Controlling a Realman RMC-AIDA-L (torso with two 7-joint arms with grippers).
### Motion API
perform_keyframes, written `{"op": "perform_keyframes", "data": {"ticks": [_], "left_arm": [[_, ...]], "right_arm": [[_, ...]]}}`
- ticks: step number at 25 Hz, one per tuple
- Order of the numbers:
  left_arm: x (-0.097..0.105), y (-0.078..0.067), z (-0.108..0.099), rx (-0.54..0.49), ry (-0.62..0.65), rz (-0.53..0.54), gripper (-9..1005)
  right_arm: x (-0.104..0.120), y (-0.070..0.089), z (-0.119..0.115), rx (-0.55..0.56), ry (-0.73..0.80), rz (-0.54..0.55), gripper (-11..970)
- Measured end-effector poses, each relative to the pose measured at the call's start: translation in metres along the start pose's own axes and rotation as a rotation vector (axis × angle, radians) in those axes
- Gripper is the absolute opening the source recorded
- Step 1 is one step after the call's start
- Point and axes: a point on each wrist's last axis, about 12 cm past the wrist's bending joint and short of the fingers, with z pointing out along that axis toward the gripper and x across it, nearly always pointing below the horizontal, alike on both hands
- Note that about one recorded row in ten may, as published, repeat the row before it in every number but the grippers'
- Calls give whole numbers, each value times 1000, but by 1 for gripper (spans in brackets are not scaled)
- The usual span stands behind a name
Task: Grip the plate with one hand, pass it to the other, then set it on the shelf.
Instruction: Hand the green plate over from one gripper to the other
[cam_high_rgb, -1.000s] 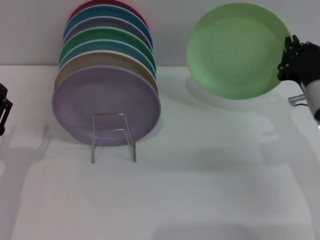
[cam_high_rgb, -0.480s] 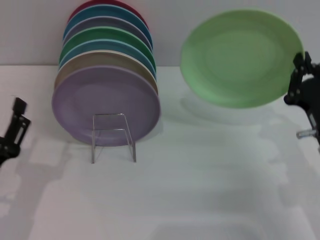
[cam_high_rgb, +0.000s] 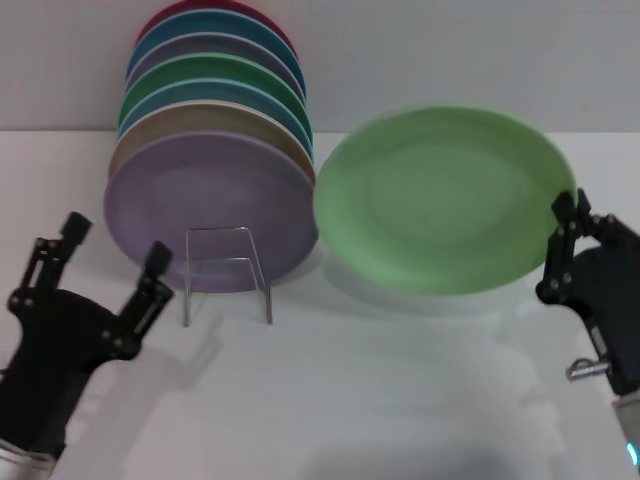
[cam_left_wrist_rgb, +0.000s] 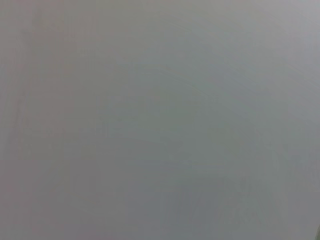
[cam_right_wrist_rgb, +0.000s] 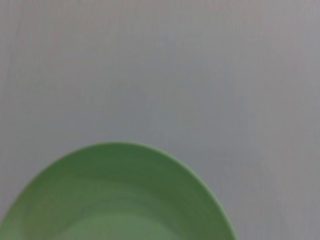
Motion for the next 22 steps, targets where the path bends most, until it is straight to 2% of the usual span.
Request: {"op": "perform_keyframes", "data": {"ticks": [2, 8, 15, 20, 22], "left_arm": [[2, -7, 4, 31, 10, 18, 831], [10, -16, 13, 94, 64, 16, 830], [17, -19, 17, 113, 115, 17, 830], [19, -18, 19, 117, 132, 21, 830], [20, -18, 20, 119, 141, 22, 830]], "right_arm": [[1, 8, -8, 2, 17, 9, 20], [2, 20, -13, 24, 49, 6, 22], [-12, 48, -14, 20, 50, -95, 30], [-18, 57, -16, 17, 50, -144, 37], [-23, 63, -19, 5, 48, -197, 39]]}}
